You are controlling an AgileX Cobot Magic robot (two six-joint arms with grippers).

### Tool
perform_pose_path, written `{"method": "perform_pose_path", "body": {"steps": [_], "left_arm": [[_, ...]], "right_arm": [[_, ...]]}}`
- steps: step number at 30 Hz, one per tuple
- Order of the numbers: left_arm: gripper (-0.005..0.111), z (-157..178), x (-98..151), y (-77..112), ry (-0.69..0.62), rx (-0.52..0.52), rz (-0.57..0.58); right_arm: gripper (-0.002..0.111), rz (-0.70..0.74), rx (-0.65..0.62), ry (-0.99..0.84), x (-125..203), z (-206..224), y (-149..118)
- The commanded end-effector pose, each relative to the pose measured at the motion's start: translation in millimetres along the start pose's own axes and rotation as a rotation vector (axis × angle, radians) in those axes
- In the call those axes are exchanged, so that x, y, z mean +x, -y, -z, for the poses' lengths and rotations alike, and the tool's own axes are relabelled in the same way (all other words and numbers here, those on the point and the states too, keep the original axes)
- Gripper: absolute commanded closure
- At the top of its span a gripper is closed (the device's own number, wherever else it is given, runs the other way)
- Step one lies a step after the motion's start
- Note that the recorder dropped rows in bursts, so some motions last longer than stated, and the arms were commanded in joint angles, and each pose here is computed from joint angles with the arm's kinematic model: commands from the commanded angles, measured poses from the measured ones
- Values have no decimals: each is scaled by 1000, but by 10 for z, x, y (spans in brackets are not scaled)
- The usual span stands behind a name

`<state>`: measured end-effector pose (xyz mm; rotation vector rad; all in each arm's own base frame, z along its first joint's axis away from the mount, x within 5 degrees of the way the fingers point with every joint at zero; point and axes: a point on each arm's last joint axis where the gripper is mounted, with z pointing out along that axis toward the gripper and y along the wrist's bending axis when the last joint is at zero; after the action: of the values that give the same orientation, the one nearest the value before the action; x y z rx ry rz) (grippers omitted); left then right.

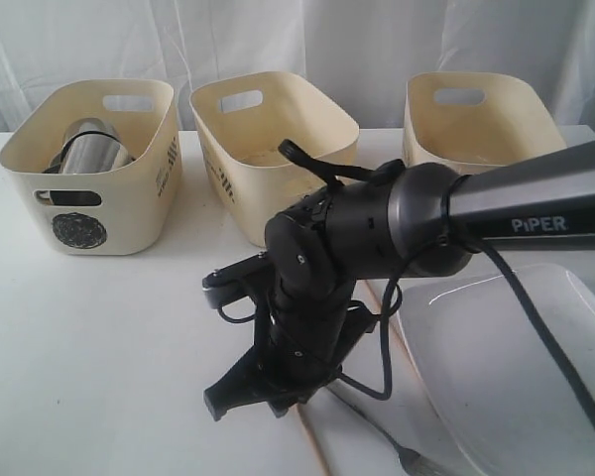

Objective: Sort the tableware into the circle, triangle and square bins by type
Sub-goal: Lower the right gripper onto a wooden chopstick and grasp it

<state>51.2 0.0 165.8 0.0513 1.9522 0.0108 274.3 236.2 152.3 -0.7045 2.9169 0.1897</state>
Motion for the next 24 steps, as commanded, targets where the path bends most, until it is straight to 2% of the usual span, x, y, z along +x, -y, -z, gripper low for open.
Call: {"method": "perform_pose_path", "body": {"steps": [1,17,24], "left_arm": [[107,-2,12,-1,-1,-3,2],[107,-2,12,-1,-1,-3,2],[107,-2,12,-1,-1,-3,2]], "right_arm": [[81,30,21,6,-10,-68,23],[81,59,52,-16,-11,-232,57],[96,62,63,-71,23,-440,76]]}}
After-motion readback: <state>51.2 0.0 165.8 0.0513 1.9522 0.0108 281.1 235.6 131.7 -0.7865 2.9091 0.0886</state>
